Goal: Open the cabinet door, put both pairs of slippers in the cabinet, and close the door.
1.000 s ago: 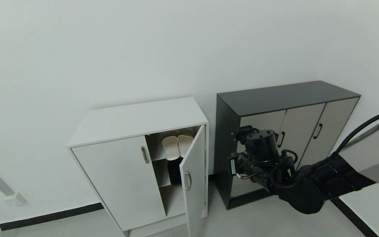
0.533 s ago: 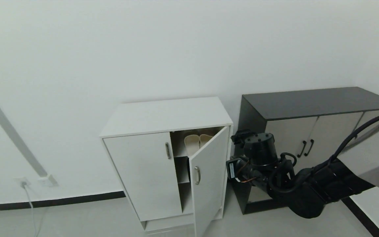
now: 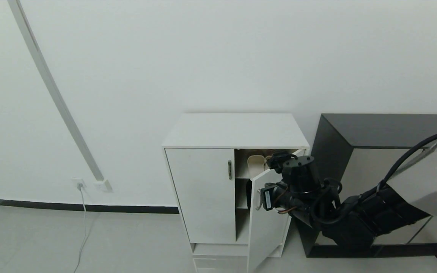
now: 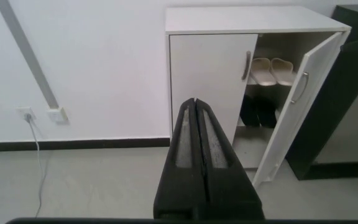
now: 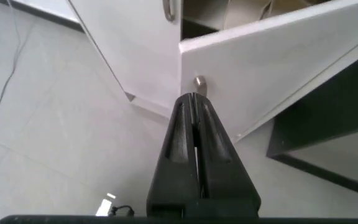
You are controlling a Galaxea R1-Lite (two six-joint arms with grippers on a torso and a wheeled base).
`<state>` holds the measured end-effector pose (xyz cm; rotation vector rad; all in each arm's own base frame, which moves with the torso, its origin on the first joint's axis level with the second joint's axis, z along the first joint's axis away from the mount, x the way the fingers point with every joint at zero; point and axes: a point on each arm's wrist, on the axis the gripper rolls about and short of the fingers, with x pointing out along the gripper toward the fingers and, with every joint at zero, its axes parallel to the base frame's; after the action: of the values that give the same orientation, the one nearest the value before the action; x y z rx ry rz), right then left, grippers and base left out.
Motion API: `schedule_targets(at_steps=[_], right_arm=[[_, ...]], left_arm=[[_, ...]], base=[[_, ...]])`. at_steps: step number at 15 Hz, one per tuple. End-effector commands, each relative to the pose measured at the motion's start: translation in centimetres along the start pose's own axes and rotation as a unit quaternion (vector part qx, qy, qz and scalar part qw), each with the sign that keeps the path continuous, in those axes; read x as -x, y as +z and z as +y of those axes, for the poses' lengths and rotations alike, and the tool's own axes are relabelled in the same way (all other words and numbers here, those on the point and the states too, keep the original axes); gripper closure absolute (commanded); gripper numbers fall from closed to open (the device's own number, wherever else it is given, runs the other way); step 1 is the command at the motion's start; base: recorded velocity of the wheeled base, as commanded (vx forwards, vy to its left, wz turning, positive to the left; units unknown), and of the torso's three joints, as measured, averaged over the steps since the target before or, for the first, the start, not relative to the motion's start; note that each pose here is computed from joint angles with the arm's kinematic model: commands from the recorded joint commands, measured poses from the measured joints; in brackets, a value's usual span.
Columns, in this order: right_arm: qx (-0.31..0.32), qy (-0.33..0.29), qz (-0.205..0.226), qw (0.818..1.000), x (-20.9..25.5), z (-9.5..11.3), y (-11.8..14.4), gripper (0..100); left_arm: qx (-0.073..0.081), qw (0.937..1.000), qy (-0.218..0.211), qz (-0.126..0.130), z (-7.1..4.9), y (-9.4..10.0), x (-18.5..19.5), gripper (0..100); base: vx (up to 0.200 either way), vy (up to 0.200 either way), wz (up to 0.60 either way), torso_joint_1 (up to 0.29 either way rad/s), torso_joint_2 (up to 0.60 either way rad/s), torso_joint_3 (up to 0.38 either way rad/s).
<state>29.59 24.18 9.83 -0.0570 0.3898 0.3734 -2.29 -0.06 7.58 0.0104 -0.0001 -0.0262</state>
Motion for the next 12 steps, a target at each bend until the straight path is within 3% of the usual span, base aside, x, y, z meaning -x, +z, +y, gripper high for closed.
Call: schedule_targets(at_steps=[1, 12], right_arm=[[0.001, 0.006, -0.001, 1.0, 0.1, 0.0, -0.5, 100], [0.034, 0.08, 0.001, 0.996, 1.6, -0.3, -3.5, 100]], left_arm=[[0.0, 1.0, 0.0, 0.0, 0.0, 0.0, 0.0, 100], [0.0, 1.0, 0.0, 0.0, 0.0, 0.0, 0.0, 100]], base=[[0.0, 0.0, 0.0, 0.0, 0.0, 0.0], [0.0, 0.0, 0.0, 0.0, 0.0, 0.0]])
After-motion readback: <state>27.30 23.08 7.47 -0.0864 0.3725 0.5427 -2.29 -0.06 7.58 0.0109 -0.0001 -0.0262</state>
